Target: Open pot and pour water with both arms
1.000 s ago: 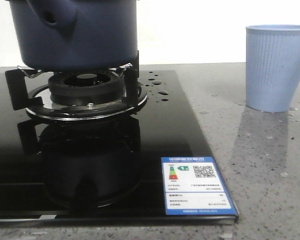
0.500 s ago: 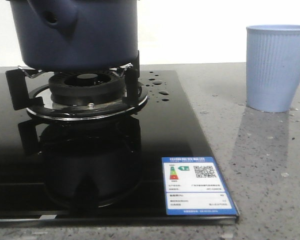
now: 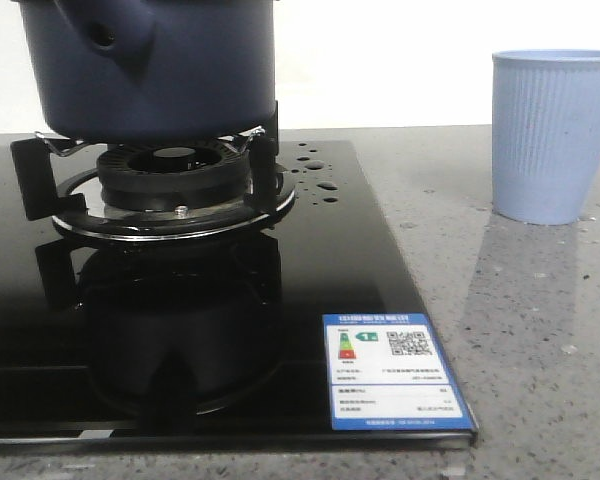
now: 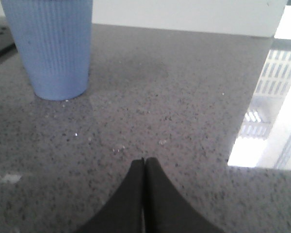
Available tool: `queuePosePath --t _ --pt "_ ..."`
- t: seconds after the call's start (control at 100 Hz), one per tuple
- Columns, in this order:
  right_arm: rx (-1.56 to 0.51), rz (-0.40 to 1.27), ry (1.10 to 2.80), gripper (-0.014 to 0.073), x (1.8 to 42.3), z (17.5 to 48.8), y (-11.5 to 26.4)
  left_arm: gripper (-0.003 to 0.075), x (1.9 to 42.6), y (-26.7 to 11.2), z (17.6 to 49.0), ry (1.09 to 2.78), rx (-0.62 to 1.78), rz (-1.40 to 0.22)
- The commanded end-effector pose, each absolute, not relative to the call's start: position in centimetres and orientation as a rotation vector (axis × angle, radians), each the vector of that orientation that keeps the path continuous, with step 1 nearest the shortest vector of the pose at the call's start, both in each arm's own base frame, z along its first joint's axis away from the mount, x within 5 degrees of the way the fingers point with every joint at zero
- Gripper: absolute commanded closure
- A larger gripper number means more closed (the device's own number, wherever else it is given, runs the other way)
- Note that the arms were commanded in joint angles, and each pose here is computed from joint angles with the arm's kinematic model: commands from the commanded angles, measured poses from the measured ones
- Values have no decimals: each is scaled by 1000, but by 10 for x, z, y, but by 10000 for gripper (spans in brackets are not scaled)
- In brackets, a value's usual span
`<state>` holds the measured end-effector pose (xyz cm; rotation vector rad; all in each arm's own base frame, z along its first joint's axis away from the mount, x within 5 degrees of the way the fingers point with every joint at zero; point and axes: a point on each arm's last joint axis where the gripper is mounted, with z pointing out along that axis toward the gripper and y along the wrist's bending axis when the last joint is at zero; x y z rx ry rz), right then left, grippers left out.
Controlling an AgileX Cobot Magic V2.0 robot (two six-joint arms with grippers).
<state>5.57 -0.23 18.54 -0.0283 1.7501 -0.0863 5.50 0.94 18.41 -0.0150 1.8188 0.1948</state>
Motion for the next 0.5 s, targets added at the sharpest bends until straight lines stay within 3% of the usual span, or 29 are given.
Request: queuePosePath --t 0.0,0.49 --pt "-27 -103 1735 661 54 185 -3 659 57 9 173 1845 -8 188" --pt "-29 -103 1782 661 53 180 -3 659 57 9 173 1845 -10 185"
